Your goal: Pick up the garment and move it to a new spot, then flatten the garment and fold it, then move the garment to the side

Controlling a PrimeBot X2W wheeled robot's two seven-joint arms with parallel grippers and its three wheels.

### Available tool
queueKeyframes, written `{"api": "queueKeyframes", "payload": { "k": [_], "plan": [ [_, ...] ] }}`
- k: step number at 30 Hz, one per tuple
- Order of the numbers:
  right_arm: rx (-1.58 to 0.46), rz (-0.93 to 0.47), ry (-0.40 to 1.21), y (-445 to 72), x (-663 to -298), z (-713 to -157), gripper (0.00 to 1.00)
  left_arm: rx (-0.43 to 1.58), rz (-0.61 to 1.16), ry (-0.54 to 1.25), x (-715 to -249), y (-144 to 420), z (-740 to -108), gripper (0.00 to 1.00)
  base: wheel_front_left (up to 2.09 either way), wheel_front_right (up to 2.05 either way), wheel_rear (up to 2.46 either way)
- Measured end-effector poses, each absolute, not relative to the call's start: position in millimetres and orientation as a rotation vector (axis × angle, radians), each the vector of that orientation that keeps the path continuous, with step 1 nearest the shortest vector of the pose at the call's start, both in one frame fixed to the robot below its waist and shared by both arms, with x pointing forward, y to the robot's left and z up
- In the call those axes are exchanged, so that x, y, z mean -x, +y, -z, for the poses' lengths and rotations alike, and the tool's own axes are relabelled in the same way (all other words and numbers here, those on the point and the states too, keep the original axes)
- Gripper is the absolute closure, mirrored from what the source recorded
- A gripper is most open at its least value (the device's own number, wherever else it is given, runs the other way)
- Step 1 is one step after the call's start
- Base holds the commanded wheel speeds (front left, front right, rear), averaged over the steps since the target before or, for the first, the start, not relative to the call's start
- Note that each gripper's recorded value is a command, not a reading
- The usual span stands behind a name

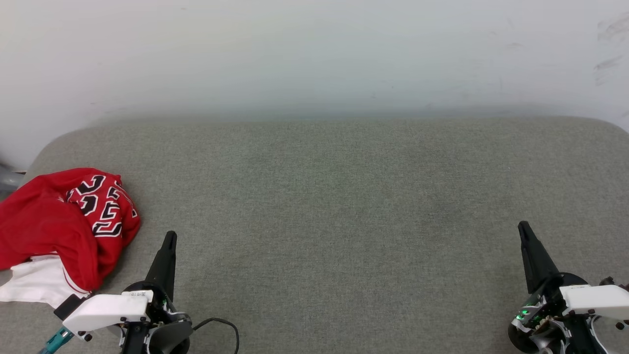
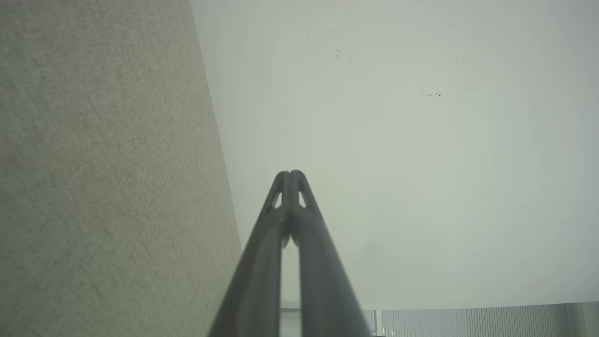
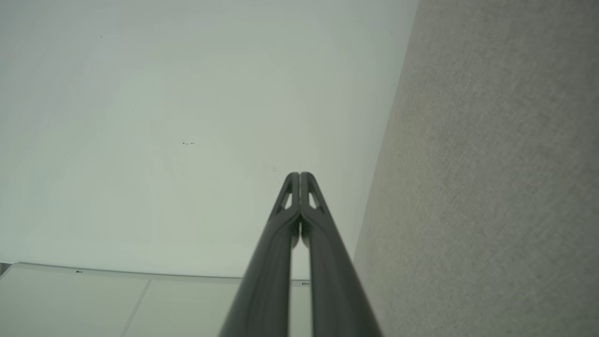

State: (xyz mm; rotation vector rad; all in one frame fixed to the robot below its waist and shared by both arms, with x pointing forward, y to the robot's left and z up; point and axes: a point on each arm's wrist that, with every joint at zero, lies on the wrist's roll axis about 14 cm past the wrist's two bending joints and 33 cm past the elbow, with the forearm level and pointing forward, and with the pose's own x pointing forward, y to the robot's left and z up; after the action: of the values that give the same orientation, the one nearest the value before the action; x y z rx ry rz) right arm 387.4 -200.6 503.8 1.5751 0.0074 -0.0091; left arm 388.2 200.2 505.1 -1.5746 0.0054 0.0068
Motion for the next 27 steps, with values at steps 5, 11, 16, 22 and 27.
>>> {"api": "queueKeyframes", "payload": {
  "k": [5, 11, 16, 22, 27],
  "plan": [
    [-1.575, 0.009, 0.007, -200.6, -387.4, -503.8, 1.0, 1.575, -0.007, 0.005, -388.2, 200.2, -505.1, 1.0, 0.0, 0.0, 0.0],
    [-1.575, 0.009, 0.007, -200.6, -387.4, -503.8, 1.0, 1.575, -0.007, 0.005, -388.2, 200.2, -505.1, 1.0, 0.0, 0.0, 0.0],
    [-1.577, 0.024, 0.022, -200.6, -384.8, -497.5, 0.0, 1.577, -0.022, 0.021, -386.0, 199.7, -498.7, 0.0, 0.0, 0.0, 0.0],
    [-1.569, 0.049, 0.039, -198.1, -379.2, -488.3, 0.0, 1.575, -0.037, 0.04, -380.5, 194.8, -491.0, 0.0, 0.0, 0.0, 0.0],
    [-1.556, 0.033, 0.012, -195.4, -381.3, -497.3, 0.0, 1.567, -0.008, 0.017, -382.2, 188.8, -501.7, 0.0, 0.0, 0.0, 0.0]
  ]
}}
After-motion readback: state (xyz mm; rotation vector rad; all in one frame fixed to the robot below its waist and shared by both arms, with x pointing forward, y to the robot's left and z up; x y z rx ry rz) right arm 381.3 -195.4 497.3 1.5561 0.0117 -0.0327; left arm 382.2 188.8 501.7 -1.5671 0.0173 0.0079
